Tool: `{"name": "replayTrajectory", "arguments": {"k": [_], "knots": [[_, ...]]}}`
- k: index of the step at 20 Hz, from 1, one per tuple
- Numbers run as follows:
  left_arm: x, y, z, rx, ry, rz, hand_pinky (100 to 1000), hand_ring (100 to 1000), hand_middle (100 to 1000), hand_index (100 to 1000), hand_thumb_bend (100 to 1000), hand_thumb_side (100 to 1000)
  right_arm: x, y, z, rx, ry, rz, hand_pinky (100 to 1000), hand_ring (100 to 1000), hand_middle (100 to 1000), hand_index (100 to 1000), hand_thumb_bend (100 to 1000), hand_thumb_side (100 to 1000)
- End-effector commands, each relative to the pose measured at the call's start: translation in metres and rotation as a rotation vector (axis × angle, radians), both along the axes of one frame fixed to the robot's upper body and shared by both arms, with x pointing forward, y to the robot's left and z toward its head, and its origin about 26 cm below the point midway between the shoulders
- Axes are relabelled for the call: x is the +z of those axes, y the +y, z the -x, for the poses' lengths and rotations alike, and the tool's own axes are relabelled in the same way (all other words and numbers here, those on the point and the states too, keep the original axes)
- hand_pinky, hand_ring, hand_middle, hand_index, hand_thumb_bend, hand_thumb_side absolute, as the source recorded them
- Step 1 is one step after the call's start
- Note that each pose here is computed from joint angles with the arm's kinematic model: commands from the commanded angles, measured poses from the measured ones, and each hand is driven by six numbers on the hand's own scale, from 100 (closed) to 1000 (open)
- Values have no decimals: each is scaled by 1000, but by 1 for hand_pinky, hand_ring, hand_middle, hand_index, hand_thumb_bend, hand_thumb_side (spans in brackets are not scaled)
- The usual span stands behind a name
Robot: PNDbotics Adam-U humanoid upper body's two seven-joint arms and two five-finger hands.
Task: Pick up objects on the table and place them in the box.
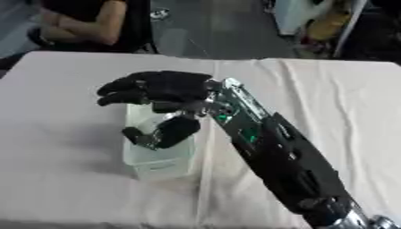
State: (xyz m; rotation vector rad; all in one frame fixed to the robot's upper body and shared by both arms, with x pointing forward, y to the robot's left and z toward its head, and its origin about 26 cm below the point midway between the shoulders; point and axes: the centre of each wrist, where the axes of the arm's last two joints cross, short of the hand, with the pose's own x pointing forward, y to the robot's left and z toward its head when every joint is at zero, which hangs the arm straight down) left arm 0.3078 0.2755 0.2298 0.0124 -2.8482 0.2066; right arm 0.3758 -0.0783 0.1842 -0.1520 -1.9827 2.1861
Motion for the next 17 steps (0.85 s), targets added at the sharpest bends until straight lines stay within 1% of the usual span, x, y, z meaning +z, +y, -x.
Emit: {"name": "replayTrajectory", "arguments": {"k": [1, 17], "knots": [[9, -2, 2, -8, -35, -14, 765, 789, 792, 801, 292, 1000, 6, -1, -2, 38, -41, 40, 1000, 1000, 988, 1000, 100, 715], [9, -2, 2, -6, -37, -14, 765, 789, 791, 800, 294, 1000, 5, -4, -5, 15, -65, 34, 1000, 1000, 986, 1000, 100, 681]]}}
